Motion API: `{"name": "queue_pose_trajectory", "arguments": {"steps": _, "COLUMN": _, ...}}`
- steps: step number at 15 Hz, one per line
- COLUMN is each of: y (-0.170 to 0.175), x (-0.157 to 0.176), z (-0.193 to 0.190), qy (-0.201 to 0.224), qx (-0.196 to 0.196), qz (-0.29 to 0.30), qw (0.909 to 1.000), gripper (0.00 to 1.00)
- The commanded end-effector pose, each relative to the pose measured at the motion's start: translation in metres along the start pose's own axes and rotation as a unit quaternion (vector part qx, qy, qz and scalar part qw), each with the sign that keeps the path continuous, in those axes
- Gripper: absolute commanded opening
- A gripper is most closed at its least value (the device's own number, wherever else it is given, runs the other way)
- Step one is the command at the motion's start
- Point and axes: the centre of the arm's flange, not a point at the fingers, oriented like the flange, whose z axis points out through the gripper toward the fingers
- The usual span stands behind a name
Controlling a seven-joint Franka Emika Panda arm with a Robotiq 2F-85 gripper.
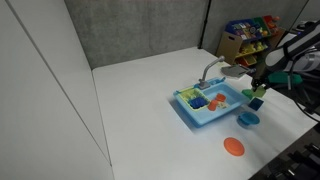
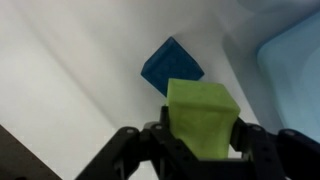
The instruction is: Put the yellow block on top of the orange cup
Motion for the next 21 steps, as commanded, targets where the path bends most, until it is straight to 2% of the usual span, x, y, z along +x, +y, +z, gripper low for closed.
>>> {"name": "queue_pose_trajectory", "arguments": {"steps": 1, "y": -0.021, "x": -0.009, "z": -0.034, "qy": 0.014, "qx": 0.020, "qz": -0.016, "qw": 0.9996, "gripper": 0.28}}
{"name": "queue_pose_trajectory", "arguments": {"steps": 7, "y": -0.077, "x": -0.020, "z": -0.064, "qy": -0.001, "qx": 0.057, "qz": -0.061, "qw": 0.9965, "gripper": 0.28}}
{"name": "queue_pose_trajectory", "arguments": {"steps": 10, "y": -0.083, "x": -0.024, "z": -0.068, "qy": -0.017, "qx": 0.065, "qz": -0.071, "qw": 0.9952, "gripper": 0.28}}
{"name": "queue_pose_trajectory", "arguments": {"steps": 11, "y": -0.090, "x": -0.018, "z": -0.056, "qy": -0.007, "qx": 0.056, "qz": -0.064, "qw": 0.9964, "gripper": 0.53}}
{"name": "queue_pose_trajectory", "arguments": {"steps": 16, "y": -0.089, "x": -0.020, "z": -0.057, "qy": -0.012, "qx": 0.057, "qz": -0.065, "qw": 0.9962, "gripper": 0.53}}
{"name": "queue_pose_trajectory", "arguments": {"steps": 17, "y": -0.092, "x": -0.022, "z": -0.059, "qy": -0.009, "qx": 0.057, "qz": -0.074, "qw": 0.9956, "gripper": 0.28}}
{"name": "queue_pose_trajectory", "arguments": {"steps": 21, "y": -0.119, "x": -0.036, "z": -0.074, "qy": -0.005, "qx": 0.067, "qz": -0.106, "qw": 0.9921, "gripper": 0.28}}
